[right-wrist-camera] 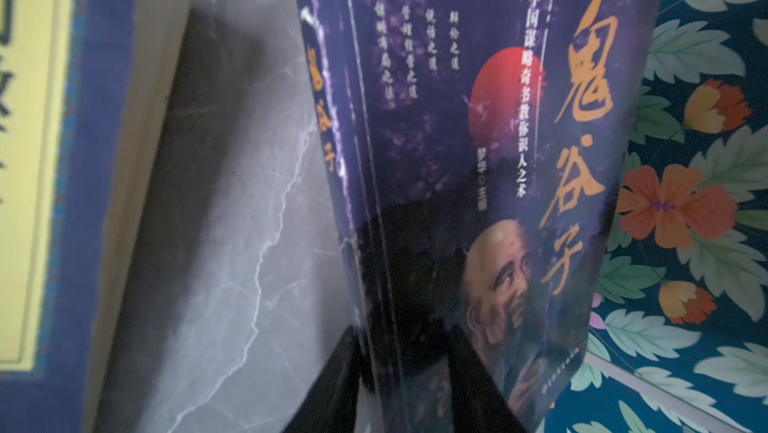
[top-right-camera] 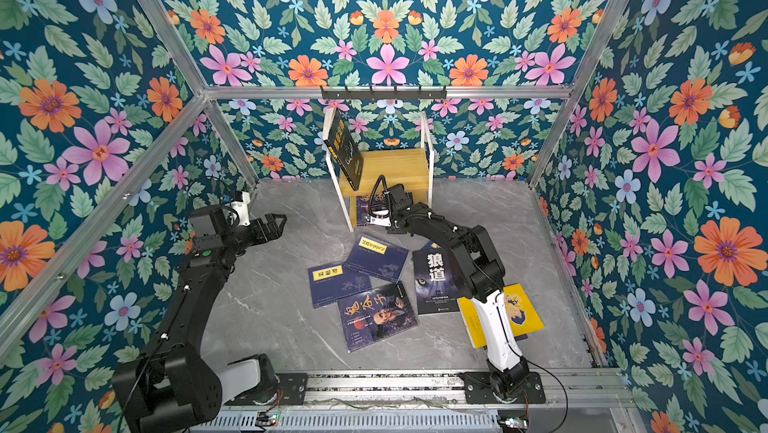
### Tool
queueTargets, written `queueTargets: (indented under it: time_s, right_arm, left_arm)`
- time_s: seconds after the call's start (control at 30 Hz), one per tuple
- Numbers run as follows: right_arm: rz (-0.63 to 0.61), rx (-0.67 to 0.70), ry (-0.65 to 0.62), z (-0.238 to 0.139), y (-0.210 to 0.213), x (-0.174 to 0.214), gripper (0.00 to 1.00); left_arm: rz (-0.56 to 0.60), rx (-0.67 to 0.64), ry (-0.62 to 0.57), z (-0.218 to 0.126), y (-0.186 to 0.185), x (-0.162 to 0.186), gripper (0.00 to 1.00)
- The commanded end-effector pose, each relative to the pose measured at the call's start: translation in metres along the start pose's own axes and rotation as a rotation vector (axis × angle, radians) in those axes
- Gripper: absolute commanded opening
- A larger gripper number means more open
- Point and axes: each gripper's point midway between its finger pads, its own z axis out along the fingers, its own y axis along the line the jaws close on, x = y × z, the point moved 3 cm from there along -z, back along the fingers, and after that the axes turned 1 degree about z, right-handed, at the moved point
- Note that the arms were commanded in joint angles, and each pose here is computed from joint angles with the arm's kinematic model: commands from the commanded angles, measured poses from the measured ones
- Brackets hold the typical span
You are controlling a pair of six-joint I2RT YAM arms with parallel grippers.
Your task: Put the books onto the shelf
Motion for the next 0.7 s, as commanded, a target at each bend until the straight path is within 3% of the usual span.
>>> queueTargets:
  time_s: [0.0,0.67]
  right_arm:
    - [0.009,0.02,-0.031,0.001,-0.007,-0.006,0.34]
    - [0.014,0.02,-0.039,-0.015,-0.011,-0.002,0.33]
  left_arm:
    - [0.013,0.009,-0.02,-0.001,-0.002,-0.004,1.0]
    - [0.011,0.011,-0.02,0.0,-0.001,-0.003,1.0]
